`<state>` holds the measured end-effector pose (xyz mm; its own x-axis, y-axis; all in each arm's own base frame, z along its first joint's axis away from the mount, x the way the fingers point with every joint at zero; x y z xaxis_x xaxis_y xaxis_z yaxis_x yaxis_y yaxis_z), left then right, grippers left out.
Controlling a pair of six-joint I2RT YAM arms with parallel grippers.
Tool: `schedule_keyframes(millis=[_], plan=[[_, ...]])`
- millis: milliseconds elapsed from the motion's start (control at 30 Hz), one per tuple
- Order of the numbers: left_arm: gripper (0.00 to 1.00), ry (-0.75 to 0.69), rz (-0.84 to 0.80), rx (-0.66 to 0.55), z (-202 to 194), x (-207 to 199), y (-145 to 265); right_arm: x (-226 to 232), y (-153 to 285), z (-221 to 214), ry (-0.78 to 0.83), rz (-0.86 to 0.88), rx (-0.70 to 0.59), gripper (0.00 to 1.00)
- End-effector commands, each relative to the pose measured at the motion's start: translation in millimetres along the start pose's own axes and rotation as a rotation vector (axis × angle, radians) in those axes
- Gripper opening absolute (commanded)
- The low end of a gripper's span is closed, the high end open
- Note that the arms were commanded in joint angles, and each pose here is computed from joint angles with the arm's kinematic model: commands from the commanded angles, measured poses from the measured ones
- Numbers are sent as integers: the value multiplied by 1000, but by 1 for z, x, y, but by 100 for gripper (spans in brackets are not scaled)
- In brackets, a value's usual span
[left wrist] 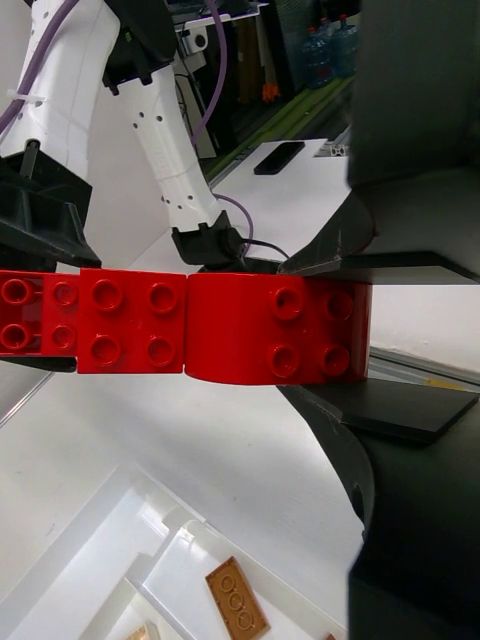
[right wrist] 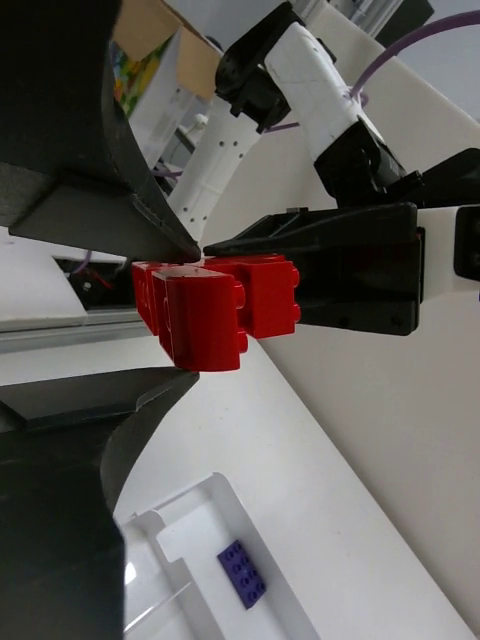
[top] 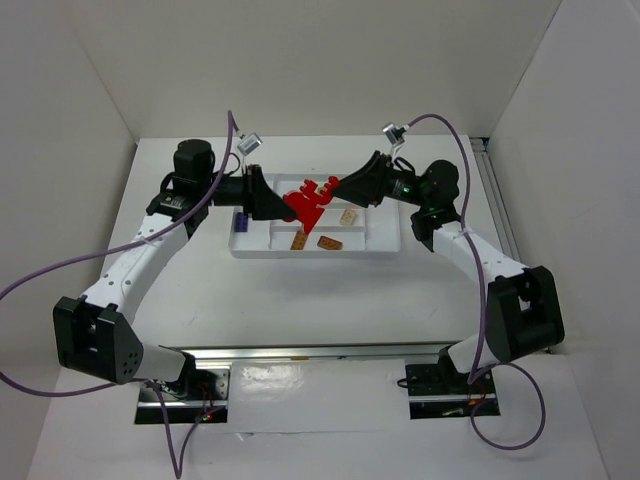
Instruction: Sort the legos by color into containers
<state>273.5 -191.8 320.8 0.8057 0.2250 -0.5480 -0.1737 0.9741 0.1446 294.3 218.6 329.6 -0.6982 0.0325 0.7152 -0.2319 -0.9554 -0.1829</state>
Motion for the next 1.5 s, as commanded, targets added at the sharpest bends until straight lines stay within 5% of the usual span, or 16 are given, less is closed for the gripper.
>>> schedule_keyframes(millis=[0, 167, 367, 1167, 1300, 1467], plan=[[0, -77, -40, -25, 8, -10, 4, 23, -7, 8, 83, 98, 3, 52], [0, -77, -49, -22, 8, -11, 4, 18, -8, 9, 81, 60, -15, 28], [0, -83, -24, -39, 11, -8, 9, 9, -3, 4, 67, -28, -30, 17], [0, -42, 41, -61, 10, 6, 17, -14, 24, -3, 48, -207, -46, 11], [0, 8, 162, -63, 7, 23, 17, -32, 38, -8, 30, -331, -54, 10], [0, 199, 367, 90, -56, 49, 13, -66, 66, -38, -57, -619, 16, 10]])
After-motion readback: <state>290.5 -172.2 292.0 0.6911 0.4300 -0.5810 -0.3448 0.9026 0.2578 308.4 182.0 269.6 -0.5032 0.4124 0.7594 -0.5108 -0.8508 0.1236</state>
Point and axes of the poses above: each gripper's point midway between its finger pads, its own y axis back along the fingers, its own x axis along the line the jaws close on, z = x × y, the point moved 5 cm from there along y, back along the fingers, and after that the axes turned 9 degrees about -y, right-handed, at the moved point
